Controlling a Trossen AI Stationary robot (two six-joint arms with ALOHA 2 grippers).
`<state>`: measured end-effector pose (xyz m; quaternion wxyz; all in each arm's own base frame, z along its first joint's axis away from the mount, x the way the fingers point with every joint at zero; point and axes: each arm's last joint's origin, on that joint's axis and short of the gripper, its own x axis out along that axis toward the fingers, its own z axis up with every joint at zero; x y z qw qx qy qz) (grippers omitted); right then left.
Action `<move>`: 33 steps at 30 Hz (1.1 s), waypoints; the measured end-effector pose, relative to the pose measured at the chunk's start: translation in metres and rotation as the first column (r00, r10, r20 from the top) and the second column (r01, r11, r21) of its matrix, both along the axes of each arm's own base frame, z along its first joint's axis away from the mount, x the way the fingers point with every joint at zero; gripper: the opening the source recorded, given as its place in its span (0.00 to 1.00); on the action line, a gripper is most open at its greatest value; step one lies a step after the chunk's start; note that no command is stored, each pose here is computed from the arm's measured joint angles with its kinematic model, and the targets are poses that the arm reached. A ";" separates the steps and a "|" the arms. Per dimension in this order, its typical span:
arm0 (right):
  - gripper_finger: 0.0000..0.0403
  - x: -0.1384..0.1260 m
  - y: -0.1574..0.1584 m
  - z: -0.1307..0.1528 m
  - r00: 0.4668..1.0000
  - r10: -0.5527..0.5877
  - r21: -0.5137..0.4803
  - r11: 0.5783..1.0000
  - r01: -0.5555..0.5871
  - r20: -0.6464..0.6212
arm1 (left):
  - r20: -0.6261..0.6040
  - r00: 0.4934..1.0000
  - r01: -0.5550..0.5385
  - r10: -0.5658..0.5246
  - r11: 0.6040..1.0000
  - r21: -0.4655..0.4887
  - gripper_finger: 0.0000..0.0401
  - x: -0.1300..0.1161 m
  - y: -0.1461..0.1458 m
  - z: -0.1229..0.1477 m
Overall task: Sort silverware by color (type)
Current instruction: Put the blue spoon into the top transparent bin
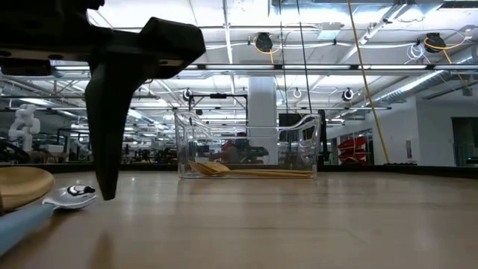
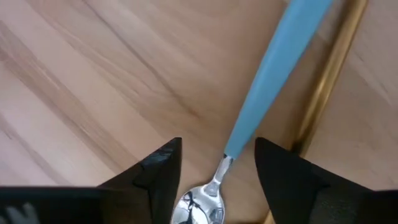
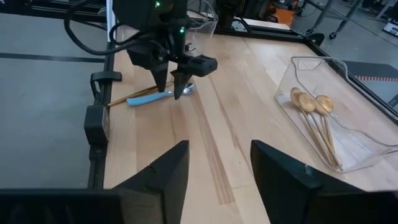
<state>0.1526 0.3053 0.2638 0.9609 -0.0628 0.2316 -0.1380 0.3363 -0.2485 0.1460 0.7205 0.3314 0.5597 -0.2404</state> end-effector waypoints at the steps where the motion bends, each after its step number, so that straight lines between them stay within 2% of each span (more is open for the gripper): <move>1: 0.41 0.000 0.000 0.000 1.000 0.000 0.000 1.000 0.000 0.000 | 0.000 1.000 -0.001 0.001 1.000 0.000 0.48 0.000 0.000 0.000; 8: 0.41 0.000 0.000 0.000 1.000 0.000 0.000 1.000 0.000 0.000 | -0.039 0.999 0.008 -0.010 0.999 -0.044 0.24 0.004 0.006 -0.001; 15: 0.41 0.000 0.000 0.000 1.000 0.000 0.001 1.000 0.000 0.000 | -0.036 0.999 -0.017 0.016 0.999 -0.035 0.04 0.012 0.018 -0.001; 19: 0.41 0.000 0.000 0.000 1.000 -0.003 0.006 1.000 0.003 0.002 | -0.032 0.999 -0.024 0.024 1.000 -0.018 0.03 0.015 0.022 -0.001; 23: 0.41 0.000 0.000 0.000 1.000 -0.004 0.005 1.000 0.004 0.010 | -0.046 0.999 -0.010 0.013 0.999 0.052 0.03 0.016 0.024 0.007; 29: 0.41 0.000 0.000 0.001 0.999 -0.007 -0.007 1.000 0.007 0.034 | -0.068 0.998 -0.003 0.008 0.997 0.082 0.02 0.018 0.019 0.042; 33: 0.41 0.000 0.000 0.001 0.999 -0.007 -0.005 1.000 0.007 0.033 | -0.100 0.994 0.044 -0.033 0.993 0.108 0.02 0.012 0.012 0.066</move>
